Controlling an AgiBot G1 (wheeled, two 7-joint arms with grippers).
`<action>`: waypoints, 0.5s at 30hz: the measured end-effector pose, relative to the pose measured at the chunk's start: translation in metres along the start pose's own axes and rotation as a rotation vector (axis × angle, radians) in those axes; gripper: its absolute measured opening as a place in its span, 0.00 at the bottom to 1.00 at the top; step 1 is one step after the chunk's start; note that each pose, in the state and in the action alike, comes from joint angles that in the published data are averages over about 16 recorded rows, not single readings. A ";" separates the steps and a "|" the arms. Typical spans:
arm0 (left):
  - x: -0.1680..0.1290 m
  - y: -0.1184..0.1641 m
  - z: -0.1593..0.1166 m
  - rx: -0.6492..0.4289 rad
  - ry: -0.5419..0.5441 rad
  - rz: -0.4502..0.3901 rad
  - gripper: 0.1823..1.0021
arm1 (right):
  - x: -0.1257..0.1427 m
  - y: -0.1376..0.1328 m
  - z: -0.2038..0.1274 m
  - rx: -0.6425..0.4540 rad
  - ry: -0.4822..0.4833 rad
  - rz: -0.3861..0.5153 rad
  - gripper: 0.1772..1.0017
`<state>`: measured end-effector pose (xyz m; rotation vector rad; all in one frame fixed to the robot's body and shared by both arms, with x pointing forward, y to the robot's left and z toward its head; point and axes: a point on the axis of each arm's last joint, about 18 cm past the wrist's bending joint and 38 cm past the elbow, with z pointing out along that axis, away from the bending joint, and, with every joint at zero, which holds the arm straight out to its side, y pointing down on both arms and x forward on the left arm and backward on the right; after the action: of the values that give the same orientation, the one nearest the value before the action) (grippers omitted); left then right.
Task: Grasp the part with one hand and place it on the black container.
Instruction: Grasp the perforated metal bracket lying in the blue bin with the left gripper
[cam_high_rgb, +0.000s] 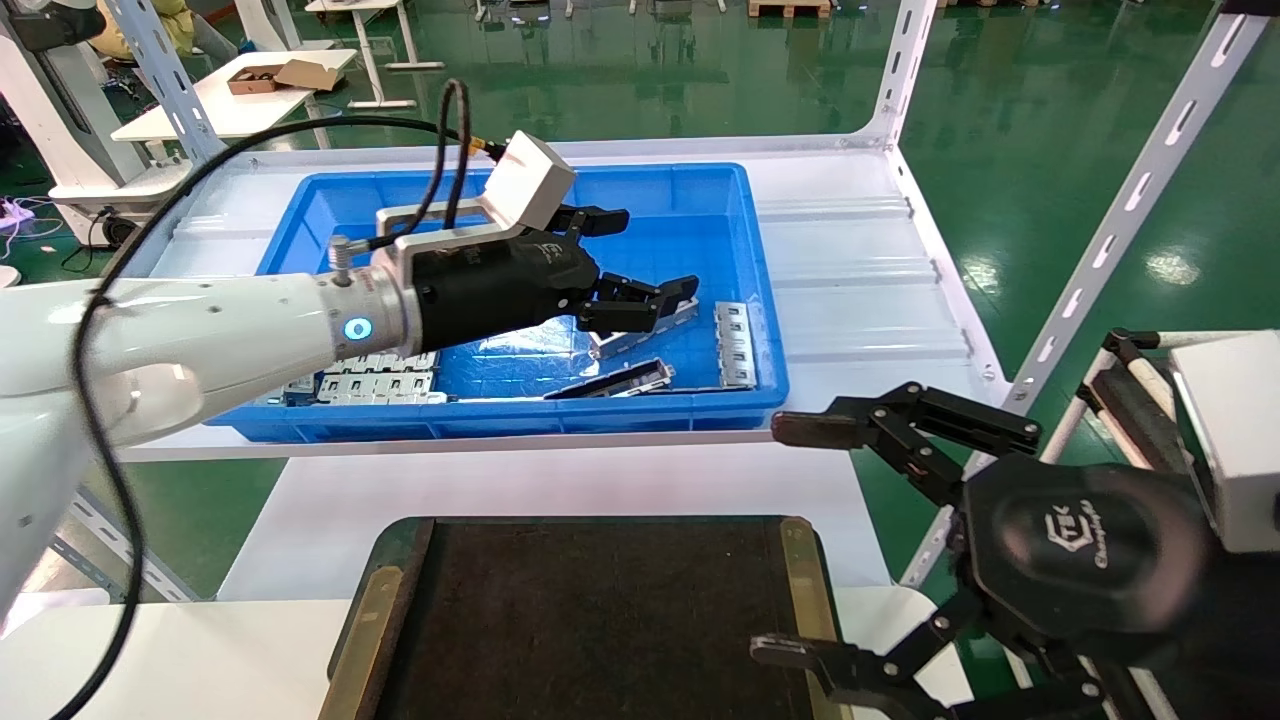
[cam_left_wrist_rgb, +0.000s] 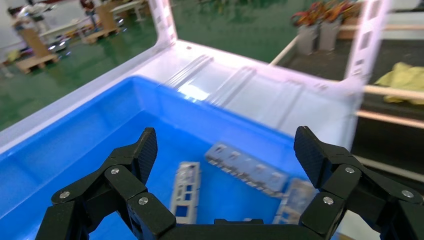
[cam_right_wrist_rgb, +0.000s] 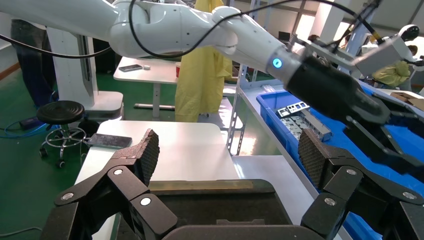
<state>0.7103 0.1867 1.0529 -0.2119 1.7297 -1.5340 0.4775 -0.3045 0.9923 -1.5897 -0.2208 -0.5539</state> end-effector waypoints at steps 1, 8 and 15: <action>-0.002 0.002 0.004 -0.007 -0.010 0.000 1.00 | 0.000 0.000 0.000 0.000 0.000 0.000 1.00; -0.009 0.015 0.024 -0.060 -0.061 -0.002 1.00 | 0.000 0.000 0.000 0.000 0.000 0.000 1.00; -0.010 0.029 0.033 -0.102 -0.087 -0.013 1.00 | 0.000 0.000 0.000 0.000 0.000 0.000 1.00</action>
<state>0.7489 0.1745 1.0330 -0.3379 1.7421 -1.4265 0.4775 -0.3045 0.9923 -1.5897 -0.2208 -0.5539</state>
